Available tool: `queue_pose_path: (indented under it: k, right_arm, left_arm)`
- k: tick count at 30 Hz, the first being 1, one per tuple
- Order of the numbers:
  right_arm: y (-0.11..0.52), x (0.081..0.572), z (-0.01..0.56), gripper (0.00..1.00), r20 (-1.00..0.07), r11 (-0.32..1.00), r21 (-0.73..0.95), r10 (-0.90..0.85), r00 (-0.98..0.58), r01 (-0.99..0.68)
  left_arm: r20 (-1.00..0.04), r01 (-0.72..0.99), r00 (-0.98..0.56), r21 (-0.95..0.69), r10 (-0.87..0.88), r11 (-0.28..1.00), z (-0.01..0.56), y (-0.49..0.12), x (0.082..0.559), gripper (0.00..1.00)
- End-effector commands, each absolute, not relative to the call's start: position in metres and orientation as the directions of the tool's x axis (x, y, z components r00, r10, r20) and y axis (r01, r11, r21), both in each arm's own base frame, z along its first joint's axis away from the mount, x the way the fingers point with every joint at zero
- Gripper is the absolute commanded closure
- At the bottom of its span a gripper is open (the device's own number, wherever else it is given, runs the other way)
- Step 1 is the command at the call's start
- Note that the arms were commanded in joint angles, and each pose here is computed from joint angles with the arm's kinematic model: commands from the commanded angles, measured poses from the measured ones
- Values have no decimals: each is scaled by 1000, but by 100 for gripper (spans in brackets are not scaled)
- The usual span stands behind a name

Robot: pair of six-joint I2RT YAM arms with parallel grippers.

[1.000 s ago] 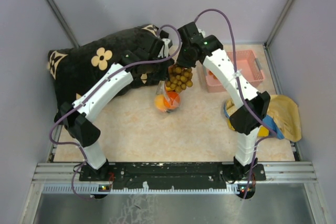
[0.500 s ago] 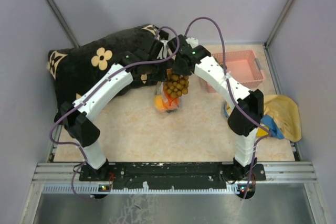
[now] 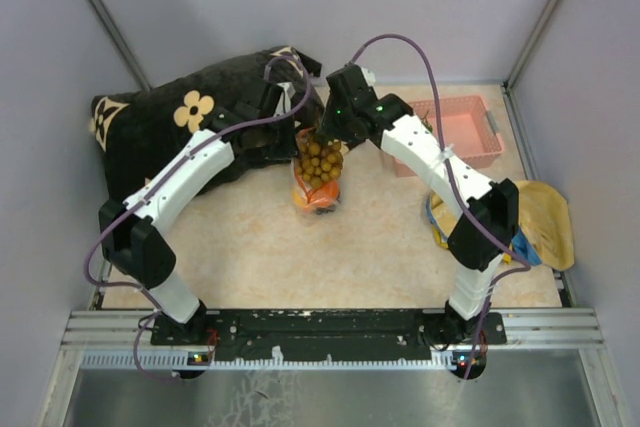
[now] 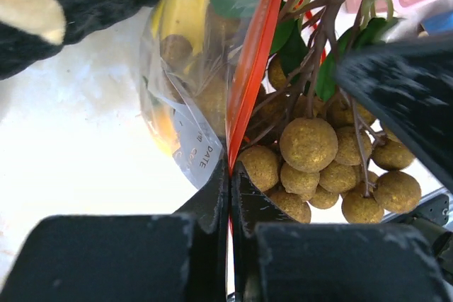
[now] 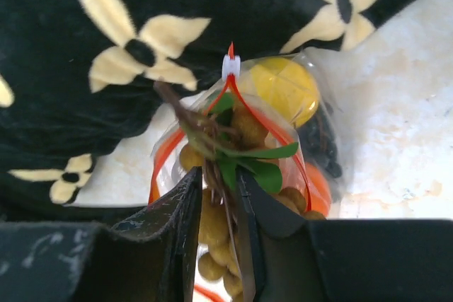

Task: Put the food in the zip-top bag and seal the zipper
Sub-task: Place the fake fruit in the zipper food storage bag.

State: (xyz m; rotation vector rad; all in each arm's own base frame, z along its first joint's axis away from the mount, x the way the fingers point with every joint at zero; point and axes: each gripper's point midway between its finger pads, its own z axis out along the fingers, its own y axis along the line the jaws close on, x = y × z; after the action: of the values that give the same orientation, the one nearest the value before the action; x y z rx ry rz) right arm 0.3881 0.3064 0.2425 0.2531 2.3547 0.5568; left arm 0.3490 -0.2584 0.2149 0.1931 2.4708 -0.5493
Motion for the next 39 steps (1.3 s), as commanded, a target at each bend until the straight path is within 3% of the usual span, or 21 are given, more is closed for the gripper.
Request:
queue_pose_path:
  k: [1, 7, 18, 24, 32, 39]
  right_arm:
    - [327, 379, 294, 74, -607, 802, 590, 360, -709, -98]
    - [343, 372, 283, 74, -571, 773, 618, 315, -759, -145]
    - [303, 368, 325, 66, -693, 715, 592, 214, -689, -373]
    - [277, 370, 300, 61, -759, 753, 517, 183, -625, -408]
    - [300, 371, 258, 59, -720, 734, 538, 144, -679, -414]
    - [300, 381, 226, 62, -711, 794, 494, 134, -691, -355]
  left_arm:
    - [-602, 228, -795, -406, -71, 885, 229, -247, 356, 100]
    - [-591, 221, -801, -446, -99, 868, 221, -238, 356, 100]
    - [-605, 225, -788, -452, -112, 863, 210, -229, 352, 100]
    - [-610, 220, -783, -451, -119, 865, 212, -226, 352, 100]
    - [-609, 223, -784, -454, -118, 863, 213, -227, 352, 100]
    - [-608, 224, -784, -459, -120, 860, 214, -228, 352, 100]
